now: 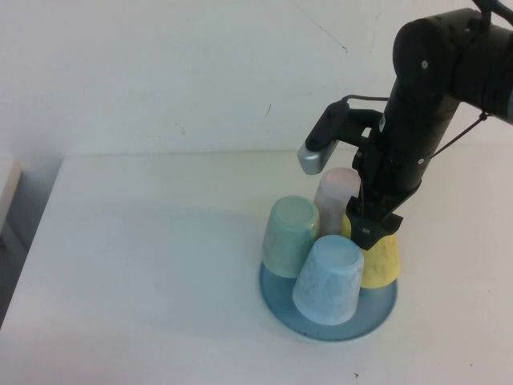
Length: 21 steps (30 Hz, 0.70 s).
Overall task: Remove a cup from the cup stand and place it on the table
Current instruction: Pick up the cup from the rack
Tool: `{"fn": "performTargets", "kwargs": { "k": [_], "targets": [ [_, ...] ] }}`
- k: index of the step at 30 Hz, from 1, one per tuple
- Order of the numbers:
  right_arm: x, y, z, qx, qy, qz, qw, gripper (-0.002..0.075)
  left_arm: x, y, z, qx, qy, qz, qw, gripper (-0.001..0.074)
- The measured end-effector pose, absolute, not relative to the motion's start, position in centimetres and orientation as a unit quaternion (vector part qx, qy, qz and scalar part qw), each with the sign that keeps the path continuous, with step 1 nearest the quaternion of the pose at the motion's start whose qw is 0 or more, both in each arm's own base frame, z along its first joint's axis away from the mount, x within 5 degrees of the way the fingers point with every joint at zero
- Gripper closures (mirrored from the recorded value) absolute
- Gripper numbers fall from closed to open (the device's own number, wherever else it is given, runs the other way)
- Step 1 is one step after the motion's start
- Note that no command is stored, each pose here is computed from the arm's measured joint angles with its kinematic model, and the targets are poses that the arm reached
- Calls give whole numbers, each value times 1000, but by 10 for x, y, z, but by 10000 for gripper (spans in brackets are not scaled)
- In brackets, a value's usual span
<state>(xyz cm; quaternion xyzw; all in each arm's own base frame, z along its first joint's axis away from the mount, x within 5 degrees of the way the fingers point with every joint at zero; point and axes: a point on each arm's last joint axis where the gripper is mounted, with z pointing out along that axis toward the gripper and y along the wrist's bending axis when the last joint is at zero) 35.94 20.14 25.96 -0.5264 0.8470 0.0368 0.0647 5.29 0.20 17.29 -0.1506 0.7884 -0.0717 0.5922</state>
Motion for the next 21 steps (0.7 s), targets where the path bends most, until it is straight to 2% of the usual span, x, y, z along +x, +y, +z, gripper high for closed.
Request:
{"fn": "performTargets", "kwargs": {
  "k": [14, 21],
  "targets": [
    [361, 203, 256, -526, 848, 41, 61, 181, 53, 2, 173, -151, 788, -72, 592, 737],
    [359, 200, 272, -522, 848, 31, 82, 182, 53, 2, 173, -151, 788, -72, 592, 737]
  ]
}}
